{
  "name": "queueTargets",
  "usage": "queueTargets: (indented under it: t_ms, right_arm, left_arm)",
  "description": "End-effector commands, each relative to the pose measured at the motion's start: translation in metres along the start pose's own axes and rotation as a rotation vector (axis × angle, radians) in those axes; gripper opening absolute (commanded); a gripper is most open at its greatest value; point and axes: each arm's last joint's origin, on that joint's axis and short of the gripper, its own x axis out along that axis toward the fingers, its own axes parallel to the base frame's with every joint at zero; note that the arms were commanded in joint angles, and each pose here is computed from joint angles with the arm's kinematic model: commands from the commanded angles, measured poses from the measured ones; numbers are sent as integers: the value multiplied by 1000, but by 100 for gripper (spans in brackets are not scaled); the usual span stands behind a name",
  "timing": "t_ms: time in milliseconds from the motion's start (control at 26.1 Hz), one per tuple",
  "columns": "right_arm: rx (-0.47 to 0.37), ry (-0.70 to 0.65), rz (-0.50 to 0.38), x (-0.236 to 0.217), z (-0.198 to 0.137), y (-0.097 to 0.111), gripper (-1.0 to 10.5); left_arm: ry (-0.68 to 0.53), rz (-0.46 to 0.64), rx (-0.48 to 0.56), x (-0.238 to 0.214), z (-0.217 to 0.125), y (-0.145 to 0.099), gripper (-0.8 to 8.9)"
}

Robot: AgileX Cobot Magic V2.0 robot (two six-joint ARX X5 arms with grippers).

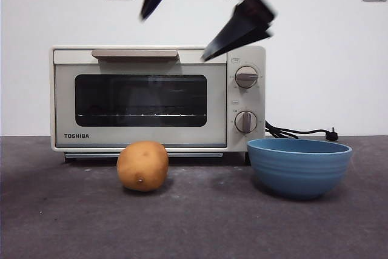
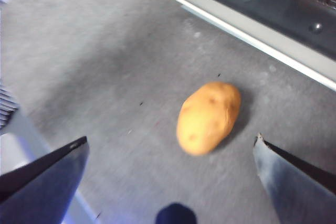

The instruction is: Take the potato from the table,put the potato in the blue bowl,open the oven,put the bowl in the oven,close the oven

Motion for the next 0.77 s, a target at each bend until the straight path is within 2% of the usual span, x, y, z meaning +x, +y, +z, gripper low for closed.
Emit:
queueTargets:
  t_ms: [38,192,345,460,575,767]
  right_arm:
    - [6,35,-39,26,7,-1,661]
    - [33,110,-93,77,13,-10,661]
    - [55,185,-116,116,2,-19,661]
    - [78,231,-127,136,-9,-26,661]
    - [76,237,-117,147,-13,-23,653]
    - [71,259,-118,156,-20,-18,386]
  left_arm:
    - [-2,-7,17,0,0,-1,-8]
    - [-2,-7,17,0,0,-1,-8]
    - [-2,-8,17,0,0,-1,-8]
    - [-2,-8,17,0,0,-1,-8]
    - [-2,-9,18,0,0,-1,-8]
    - [-1,-9,17,0,0,-1,-8]
